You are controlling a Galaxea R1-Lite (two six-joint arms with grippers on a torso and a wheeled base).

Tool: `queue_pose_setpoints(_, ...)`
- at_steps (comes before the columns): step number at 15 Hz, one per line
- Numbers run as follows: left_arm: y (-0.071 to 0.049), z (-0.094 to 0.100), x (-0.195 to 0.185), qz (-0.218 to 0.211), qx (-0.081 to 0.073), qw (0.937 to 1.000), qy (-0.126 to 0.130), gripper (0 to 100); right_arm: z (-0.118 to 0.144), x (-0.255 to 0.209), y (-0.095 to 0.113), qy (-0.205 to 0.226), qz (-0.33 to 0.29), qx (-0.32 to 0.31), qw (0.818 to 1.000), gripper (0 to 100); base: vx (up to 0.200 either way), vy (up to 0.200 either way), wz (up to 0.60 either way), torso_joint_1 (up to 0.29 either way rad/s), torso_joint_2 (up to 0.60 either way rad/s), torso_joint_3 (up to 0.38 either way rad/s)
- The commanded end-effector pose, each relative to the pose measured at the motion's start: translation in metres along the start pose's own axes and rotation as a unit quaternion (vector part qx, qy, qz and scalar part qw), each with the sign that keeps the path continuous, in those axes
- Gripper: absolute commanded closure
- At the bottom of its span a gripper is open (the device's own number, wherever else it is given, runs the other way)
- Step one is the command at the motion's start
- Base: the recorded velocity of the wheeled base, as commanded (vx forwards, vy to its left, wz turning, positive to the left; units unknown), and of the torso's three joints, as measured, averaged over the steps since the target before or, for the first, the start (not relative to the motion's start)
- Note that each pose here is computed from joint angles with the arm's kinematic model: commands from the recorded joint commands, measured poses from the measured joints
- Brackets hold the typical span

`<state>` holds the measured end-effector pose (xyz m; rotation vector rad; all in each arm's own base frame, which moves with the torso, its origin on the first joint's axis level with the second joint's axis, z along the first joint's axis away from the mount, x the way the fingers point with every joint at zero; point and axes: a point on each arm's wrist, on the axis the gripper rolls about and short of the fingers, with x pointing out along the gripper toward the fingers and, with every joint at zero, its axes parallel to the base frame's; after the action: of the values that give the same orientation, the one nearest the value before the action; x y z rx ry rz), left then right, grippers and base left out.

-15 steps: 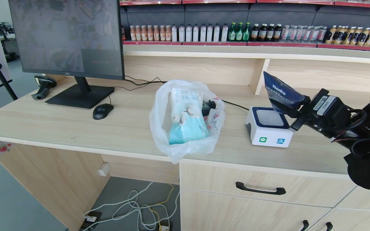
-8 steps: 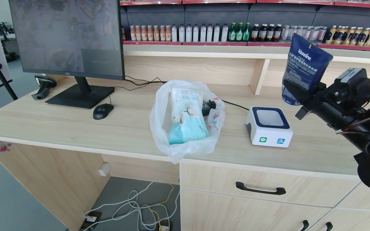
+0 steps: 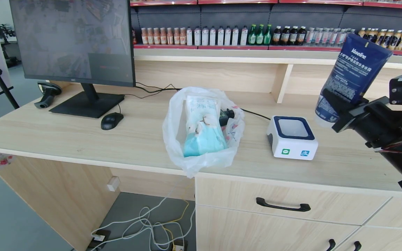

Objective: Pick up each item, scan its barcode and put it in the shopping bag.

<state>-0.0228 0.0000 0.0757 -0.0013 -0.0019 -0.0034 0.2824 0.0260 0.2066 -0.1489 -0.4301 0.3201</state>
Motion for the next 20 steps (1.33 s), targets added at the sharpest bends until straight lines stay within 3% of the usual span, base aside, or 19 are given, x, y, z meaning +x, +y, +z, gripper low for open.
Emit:
queue_pose_setpoints(1,0.000,0.000,0.000,0.000,0.000,1.0000,-0.001,0,0.006,-0.003,0.007,-0.002,-0.040,0.033,0.999,100,0.000,0.000,0.00,0.000,0.00,0.000)
queue_pose_setpoints(3,0.000,0.000,0.000,0.000,0.000,1.0000,-0.001,0,0.008,0.000,0.018,-0.004,-0.057,0.053,0.997,100,0.000,0.000,0.00,0.000,0.00,0.000)
queue_pose_setpoints(11,0.000,0.000,0.000,0.000,0.000,1.0000,-0.001,0,0.007,-0.011,0.021,0.010,-0.055,0.058,0.997,100,0.000,0.000,0.00,0.000,0.00,0.000)
queue_pose_setpoints(20,0.000,0.000,0.000,0.000,0.000,1.0000,-0.001,0,0.001,-0.009,0.022,0.018,-0.054,0.075,0.996,100,0.000,0.200,0.00,0.001,0.00,0.001)
